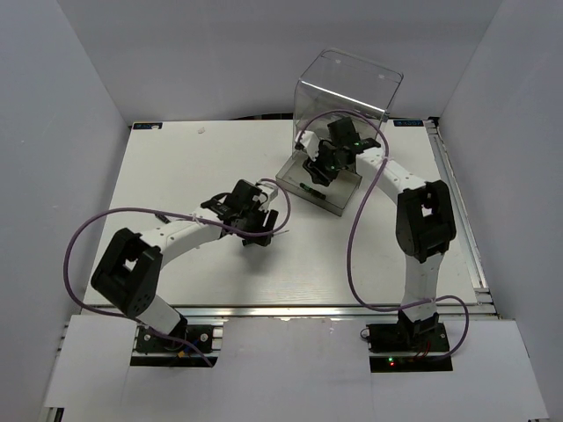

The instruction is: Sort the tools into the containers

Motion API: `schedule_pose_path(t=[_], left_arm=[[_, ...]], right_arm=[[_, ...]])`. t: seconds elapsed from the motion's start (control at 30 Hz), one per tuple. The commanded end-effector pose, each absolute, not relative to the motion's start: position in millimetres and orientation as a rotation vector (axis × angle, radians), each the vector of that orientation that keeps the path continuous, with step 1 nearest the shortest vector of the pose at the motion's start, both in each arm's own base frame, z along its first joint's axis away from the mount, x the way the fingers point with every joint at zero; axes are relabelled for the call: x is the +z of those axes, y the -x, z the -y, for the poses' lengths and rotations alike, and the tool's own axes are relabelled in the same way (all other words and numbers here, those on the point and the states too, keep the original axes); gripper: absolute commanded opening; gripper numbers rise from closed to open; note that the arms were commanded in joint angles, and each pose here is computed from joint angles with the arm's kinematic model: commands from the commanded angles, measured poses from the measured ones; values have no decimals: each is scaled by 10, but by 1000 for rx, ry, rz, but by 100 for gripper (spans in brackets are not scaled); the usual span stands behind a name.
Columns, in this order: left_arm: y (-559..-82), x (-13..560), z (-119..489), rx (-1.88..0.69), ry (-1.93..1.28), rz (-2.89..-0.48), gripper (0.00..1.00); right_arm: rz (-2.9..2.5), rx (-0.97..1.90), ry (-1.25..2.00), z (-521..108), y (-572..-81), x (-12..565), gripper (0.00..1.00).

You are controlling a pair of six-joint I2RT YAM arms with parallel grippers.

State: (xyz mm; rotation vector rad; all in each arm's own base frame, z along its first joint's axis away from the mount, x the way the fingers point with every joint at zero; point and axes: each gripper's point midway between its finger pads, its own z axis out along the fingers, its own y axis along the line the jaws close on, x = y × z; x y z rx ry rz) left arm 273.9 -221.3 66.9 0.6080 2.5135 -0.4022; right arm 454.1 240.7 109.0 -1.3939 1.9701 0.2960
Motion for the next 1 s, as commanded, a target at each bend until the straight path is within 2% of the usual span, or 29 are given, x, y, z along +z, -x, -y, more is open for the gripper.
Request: schedule_pose_path(t=[0.0,0.23,0.37,0.47,0.53,0.6,0.63,0.73,0.83,0.97], left_arm=[[-2884,770,2291,-346,-724,-2438,76],[-2999,559,2359,-246,-914,-2427,74],[-3008,342,2342,-207,-995,-2465,70],[-2998,226,2333,-195,-1019,-2496,61],[-2978,172,2317,-189,-1015,-2516,51],[-2947,141,2303,-191,-1005,-2534,39],[-2942,148,2299,-191,-996,-2536,28],[-2936,192,2318,-208,-937,-2548,10],[-2938,303,2491,-329,-842,-2551,0],[-3055,707,2948,-603,-704,-2463,0]], right_arm=[[-1869,456,1447,-2467,-4340,1484,50],[-1766,641,1537,-2377,-3791,1604,51],[-1743,668,1517,-2308,-3629,1718,51],[-1755,690,1479,-2233,-3566,1758,51],[-1765,695,1457,-2172,-3551,1775,50],[-1772,698,1437,-2110,-3529,1797,50],[-1771,698,1432,-2092,-3519,1806,50],[-1769,701,1411,-2032,-3497,1857,50],[-1798,683,1364,-1951,-3519,1881,50],[-1793,650,1320,-1826,-3548,1979,49]])
